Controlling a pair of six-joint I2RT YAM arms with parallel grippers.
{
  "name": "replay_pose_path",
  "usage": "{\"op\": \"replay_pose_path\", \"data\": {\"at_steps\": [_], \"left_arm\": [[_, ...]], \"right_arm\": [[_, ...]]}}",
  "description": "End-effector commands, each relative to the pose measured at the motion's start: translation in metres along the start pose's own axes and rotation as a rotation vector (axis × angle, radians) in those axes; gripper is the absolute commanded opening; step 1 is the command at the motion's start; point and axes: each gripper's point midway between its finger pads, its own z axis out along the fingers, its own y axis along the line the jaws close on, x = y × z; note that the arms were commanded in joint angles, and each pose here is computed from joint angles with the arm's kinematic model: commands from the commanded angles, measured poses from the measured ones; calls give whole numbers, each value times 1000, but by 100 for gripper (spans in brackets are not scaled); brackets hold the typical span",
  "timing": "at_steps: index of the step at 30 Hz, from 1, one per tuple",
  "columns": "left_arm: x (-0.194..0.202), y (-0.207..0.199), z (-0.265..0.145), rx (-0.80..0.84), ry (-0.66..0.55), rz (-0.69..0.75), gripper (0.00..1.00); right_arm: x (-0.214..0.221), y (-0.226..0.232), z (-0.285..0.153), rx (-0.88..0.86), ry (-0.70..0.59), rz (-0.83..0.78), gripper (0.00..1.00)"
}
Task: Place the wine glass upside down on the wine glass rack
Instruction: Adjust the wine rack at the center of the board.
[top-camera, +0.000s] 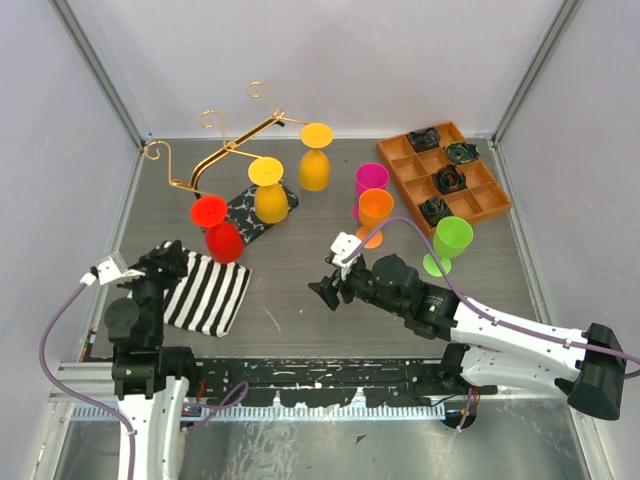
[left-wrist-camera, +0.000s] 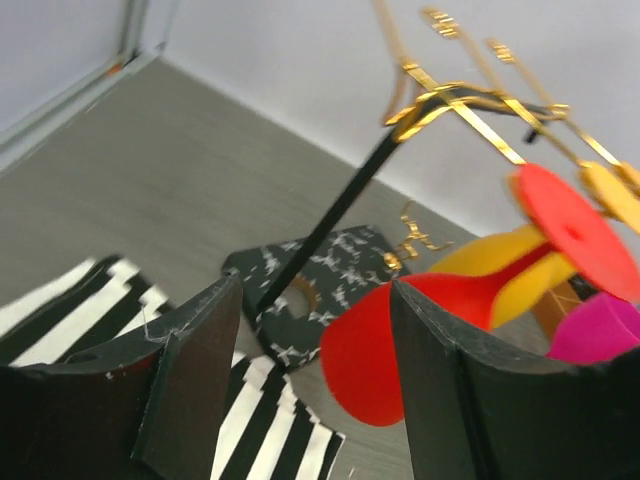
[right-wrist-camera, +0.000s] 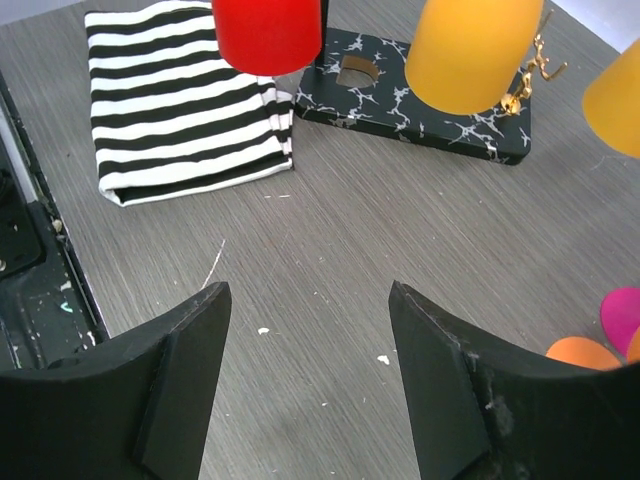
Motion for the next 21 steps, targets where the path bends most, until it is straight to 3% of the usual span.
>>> {"op": "replay_pose_path", "data": {"at_steps": [1,4,11,21], "left_arm": [[15,50,-6,-328,63,-118,70],[20,66,-5,-463,105,-155,73],[58,69,42,-488,243,-168,78],[72,86,108,-490,178,-273,80]], "right_arm": [[-19,-7,-4,54,-45,80,71],[-18,-3,-4,42,-37,117,71],[-14,-2,-11,36,-19,149,71],[-6,0,-21,32,-21,198,71]]}}
